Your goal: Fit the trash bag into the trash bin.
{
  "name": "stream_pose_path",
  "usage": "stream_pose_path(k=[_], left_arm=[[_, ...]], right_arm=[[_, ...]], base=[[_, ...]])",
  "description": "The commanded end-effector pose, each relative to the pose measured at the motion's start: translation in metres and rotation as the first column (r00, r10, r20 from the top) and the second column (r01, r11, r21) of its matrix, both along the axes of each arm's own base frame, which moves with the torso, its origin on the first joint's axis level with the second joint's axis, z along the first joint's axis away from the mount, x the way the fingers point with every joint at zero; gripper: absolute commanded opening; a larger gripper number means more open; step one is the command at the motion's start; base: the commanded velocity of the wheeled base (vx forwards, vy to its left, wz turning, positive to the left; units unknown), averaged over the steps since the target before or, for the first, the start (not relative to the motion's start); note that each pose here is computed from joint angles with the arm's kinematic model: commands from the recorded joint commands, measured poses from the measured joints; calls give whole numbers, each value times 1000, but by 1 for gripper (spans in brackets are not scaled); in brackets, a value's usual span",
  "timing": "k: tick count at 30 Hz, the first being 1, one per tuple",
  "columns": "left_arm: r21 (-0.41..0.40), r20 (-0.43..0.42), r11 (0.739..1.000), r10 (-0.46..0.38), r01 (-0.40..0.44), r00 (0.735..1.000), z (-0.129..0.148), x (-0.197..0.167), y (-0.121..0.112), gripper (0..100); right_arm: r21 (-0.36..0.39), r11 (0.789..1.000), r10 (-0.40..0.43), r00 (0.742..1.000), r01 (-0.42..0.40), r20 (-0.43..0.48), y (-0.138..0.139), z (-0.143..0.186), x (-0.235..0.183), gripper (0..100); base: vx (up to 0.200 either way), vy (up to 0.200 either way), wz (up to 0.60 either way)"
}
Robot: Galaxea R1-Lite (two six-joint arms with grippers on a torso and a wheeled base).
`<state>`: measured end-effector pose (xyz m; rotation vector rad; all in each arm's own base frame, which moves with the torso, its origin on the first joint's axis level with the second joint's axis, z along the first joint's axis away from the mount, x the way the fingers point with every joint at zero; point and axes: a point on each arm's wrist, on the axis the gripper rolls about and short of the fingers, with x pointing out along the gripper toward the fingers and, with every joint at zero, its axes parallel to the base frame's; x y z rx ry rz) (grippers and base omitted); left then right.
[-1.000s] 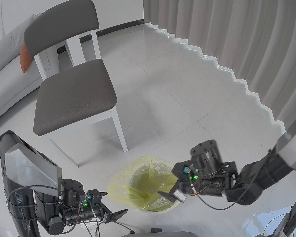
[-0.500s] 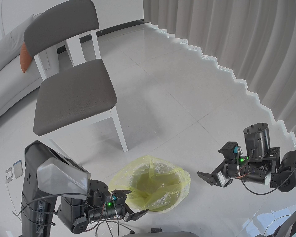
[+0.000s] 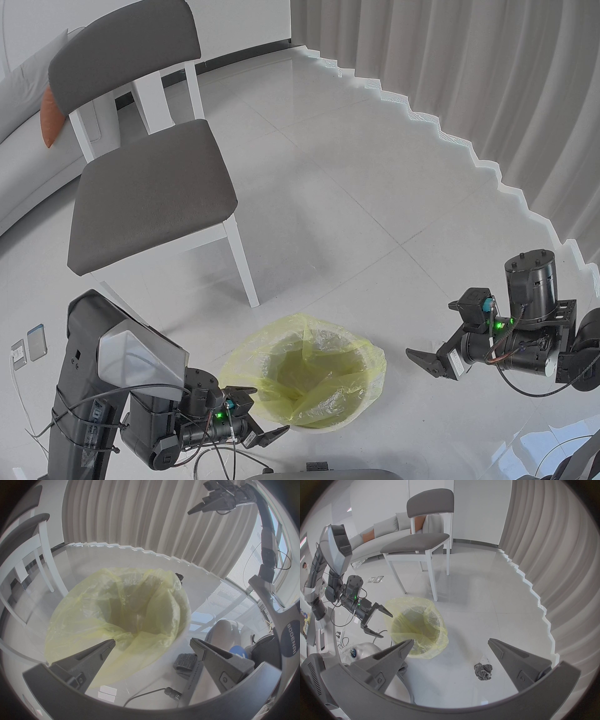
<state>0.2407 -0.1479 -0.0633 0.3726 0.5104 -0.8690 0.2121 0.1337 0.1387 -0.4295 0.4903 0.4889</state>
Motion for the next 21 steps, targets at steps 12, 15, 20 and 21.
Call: stream_pose_path(k=[12,15,20,21], left_arm=[[26,30,999,40,-41,999,-8,9,5,0],[21,31,999,38,-39,999,-3,7,6,0],[26,6,999,28,-29,1000,3,-4,9,0],[27,-2,999,21,-21,1000,5,-7,11,0]], right_arm=[[-4,999,46,999,-47,-15,1,-3,-2,100],[-4,999,46,999,-46,-17,0,-3,-3,100],[-6,999,46,999,-47,-18,0,-3,-3,100],[-7,999,47,999,-47,-19,0,-4,-4,100]], base=[[0,0,0],[0,0,0],[0,0,0],[0,0,0]])
